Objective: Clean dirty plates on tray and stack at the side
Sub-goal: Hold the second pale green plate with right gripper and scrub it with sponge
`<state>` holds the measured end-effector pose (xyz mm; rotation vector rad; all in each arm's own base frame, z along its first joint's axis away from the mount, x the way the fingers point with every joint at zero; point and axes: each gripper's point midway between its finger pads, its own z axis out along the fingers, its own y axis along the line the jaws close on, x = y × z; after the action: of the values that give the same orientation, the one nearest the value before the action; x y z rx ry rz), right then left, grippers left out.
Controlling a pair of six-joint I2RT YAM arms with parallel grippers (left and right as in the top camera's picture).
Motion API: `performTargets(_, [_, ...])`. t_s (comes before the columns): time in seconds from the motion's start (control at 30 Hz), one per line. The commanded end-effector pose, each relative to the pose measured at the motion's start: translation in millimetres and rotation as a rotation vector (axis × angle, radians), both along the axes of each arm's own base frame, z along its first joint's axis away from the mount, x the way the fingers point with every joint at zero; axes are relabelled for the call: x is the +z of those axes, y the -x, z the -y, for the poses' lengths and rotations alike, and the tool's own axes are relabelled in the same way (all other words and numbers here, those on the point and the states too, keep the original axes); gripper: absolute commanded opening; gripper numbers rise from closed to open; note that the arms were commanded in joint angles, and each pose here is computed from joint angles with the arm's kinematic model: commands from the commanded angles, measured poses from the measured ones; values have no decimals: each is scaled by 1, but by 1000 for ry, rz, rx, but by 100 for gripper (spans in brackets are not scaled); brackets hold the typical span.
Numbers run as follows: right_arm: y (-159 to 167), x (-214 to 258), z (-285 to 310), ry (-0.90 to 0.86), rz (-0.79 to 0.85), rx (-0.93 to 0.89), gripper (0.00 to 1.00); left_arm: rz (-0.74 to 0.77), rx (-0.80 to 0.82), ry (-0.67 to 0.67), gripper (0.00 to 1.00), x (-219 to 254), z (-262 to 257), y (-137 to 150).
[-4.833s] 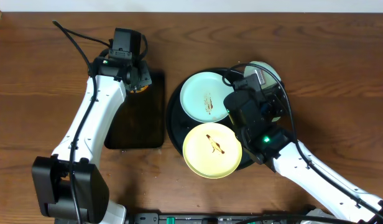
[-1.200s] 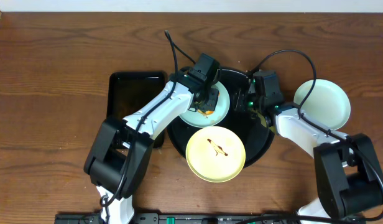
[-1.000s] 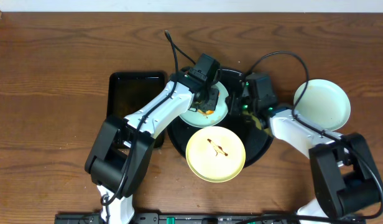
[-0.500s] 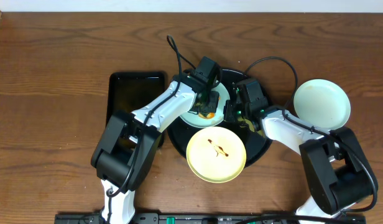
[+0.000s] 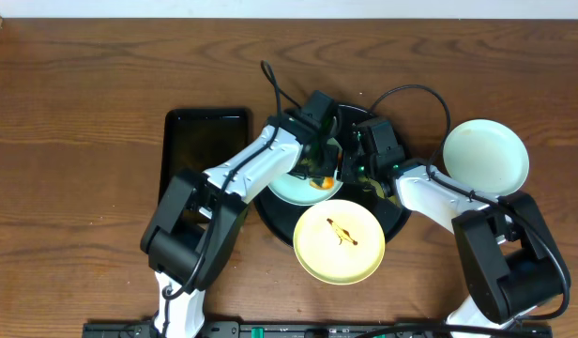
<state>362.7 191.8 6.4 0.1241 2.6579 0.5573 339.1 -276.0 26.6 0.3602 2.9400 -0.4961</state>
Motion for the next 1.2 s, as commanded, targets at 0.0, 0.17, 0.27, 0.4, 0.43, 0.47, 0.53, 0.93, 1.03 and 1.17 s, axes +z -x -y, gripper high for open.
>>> performTargets(0.0, [3,-7,2,19,-19,-12,1,-31,-9,3,7,-3,2,9])
performTargets(0.17, [3,-7,2,19,-22,-13,1,-43,-9,-7,7,-6,0,12])
performTargets(0.27, [3,-7,2,19,-23,-14,1,-20,6,-56,8,-13,-10,10])
performTargets(0.4, [4,-7,2,19,-23,-14,1,24,28,-128,7,-23,-25,5])
performTargets(0.43, [4,-7,2,19,-23,-14,1,37,36,-149,7,-25,-30,2])
performTargets(0.47, [4,-7,2,19,-23,-14,1,57,49,-181,8,-26,-37,-2])
performTargets(0.53, [4,-7,2,19,-24,-14,1,90,74,-224,8,-26,-48,-10])
performTargets(0.93, [6,-10,6,38,-35,-21,1,140,223,-287,7,-9,-107,-45])
performTargets(1.03, [2,-10,13,72,-16,-44,1,173,192,-207,8,25,-95,-43])
performTargets(1.17, [-5,-8,20,116,23,-46,1,257,200,-132,7,78,-93,-40])
